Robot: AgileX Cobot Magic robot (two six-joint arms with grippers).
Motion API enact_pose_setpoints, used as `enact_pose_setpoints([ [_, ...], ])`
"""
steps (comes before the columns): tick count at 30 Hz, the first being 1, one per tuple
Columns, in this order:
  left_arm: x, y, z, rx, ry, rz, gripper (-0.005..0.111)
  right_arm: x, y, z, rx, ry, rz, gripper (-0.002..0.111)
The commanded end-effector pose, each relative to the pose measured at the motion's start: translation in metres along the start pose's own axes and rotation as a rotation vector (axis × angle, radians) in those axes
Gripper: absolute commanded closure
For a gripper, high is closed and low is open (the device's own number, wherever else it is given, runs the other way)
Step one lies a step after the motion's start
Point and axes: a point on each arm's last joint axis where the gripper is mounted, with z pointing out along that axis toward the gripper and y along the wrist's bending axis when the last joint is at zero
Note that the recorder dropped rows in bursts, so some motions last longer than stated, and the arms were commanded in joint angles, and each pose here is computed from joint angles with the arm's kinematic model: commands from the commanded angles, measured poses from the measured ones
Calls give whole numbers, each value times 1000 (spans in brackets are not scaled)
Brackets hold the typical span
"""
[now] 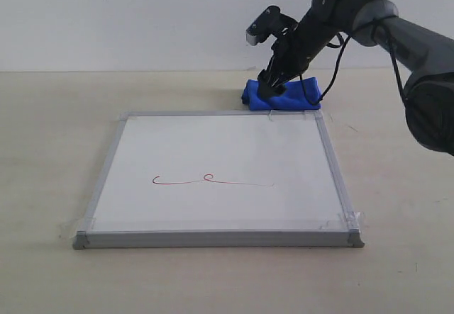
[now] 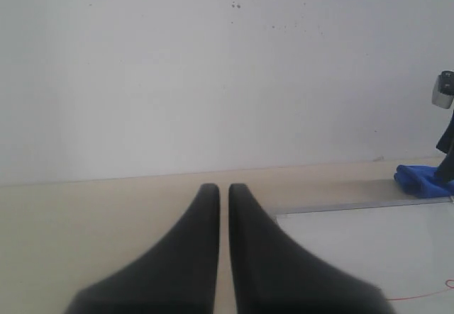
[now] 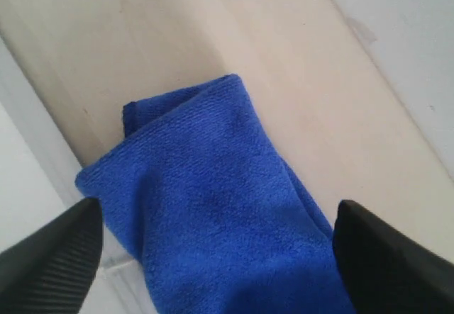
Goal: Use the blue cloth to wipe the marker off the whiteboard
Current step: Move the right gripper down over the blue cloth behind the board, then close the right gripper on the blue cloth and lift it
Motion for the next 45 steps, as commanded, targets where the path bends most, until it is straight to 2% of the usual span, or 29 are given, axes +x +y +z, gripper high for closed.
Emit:
enact_pose_setpoints([
  [1, 0, 0, 0, 5, 1, -15, 102, 3, -4, 4, 48, 15, -19, 28],
  [17, 0, 0, 0, 5, 1, -15, 102, 19, -1, 36, 59, 33, 20, 28],
  [25, 0, 0, 0, 5, 1, -15, 102, 24, -1, 36, 61, 87, 32, 29],
  [32, 0, 0, 0, 5, 1, -15, 102, 25, 0, 33, 38, 116, 30, 50],
  [42, 0, 0, 0, 5, 1, -15, 102, 26, 3, 30, 10, 149, -12, 108],
  [45, 0, 0, 0, 5, 1, -15, 102, 24, 4, 28, -3, 136, -9, 108],
])
